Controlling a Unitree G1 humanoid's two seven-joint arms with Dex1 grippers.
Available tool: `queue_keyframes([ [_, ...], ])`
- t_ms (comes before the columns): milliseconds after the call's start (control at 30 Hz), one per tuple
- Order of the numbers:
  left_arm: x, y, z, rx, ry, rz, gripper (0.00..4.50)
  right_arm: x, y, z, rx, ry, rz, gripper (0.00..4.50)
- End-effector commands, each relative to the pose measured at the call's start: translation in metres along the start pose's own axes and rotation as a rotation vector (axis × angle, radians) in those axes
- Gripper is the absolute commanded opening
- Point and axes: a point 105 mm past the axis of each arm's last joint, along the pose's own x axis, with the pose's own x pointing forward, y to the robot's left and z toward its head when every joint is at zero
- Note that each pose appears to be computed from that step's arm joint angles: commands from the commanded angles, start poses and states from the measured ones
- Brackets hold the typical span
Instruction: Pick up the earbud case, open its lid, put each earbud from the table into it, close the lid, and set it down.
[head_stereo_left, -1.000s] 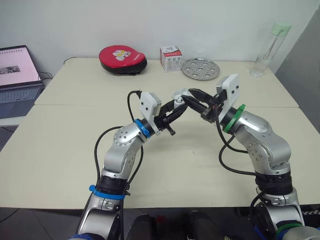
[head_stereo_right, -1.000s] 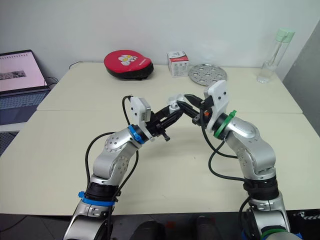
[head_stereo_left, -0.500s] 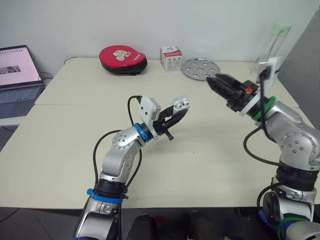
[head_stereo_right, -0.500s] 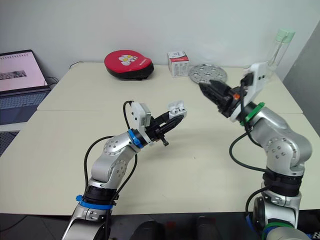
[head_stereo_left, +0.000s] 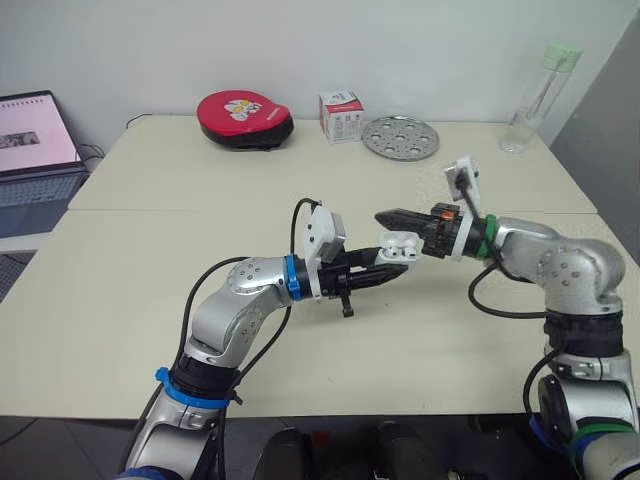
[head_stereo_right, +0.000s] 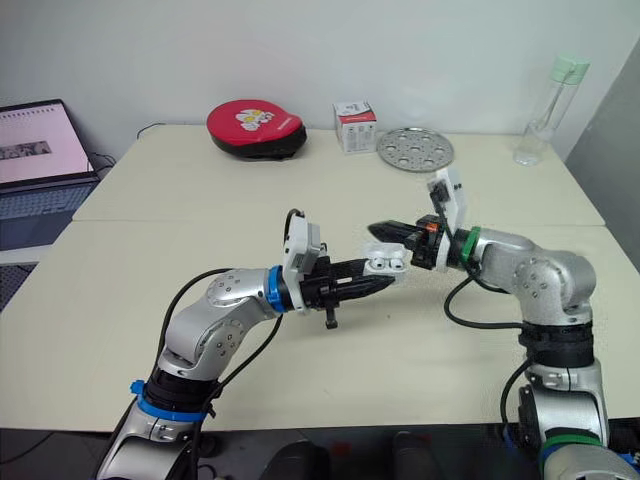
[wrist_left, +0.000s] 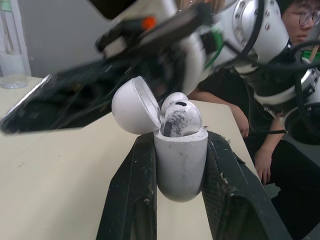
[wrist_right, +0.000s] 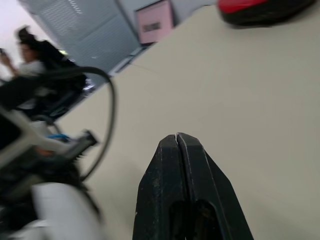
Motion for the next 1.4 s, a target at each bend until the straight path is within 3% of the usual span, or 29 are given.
queue_keyframes([
  [33, -0.001, -0.002, 0.001, 0.036, 0.005, 0.011, 0.77, -0.007, 0.033, 0.002, -0.016, 0.044, 0.145, 0.02],
  [233, 0.001, 0.002, 0.013, -0.027, -0.067, 0.052, 0.77, -0.010, 0.022, -0.024, -0.105, 0.107, 0.009, 0.02],
  [467, 0.000, -0.003, 0.006, -0.053, -0.038, 0.047, 0.77, -0.021, 0.011, -0.004, -0.139, -0.056, -0.088, 0.02],
  [600, -0.004, 0.005, -0.014, -0.191, 0.020, 0.124, 0.77, -0.038, 0.006, 0.009, -0.220, -0.104, -0.156, 0.02],
  [733, -0.004, 0.022, -0.043, -0.459, 0.055, 0.306, 0.77, -0.047, 0.005, -0.008, -0.384, -0.061, -0.206, 0.91],
  [900, -0.003, 0.027, -0.079, -0.667, 0.151, 0.431, 0.77, -0.053, 0.004, -0.051, -0.540, 0.084, -0.213, 2.79],
  [1033, -0.003, 0.039, -0.099, -0.803, 0.173, 0.549, 0.77, -0.048, 0.001, -0.070, -0.563, 0.094, -0.245, 4.19],
  [1067, -0.004, 0.041, -0.104, -0.837, 0.180, 0.580, 0.77, -0.046, 0.000, -0.072, -0.564, 0.087, -0.251, 4.47],
  [1100, -0.004, 0.041, -0.107, -0.861, 0.190, 0.591, 0.77, -0.044, -0.001, -0.074, -0.568, 0.090, -0.253, 4.47],
  [1267, -0.019, 0.039, -0.106, -0.852, 0.240, 0.602, 2.41, -0.043, -0.005, -0.079, -0.552, 0.081, -0.265, 4.50],
  [1400, -0.074, 0.041, -0.101, -0.807, 0.314, 0.690, 3.65, -0.052, -0.013, -0.078, -0.541, 0.068, -0.295, 4.50],
])
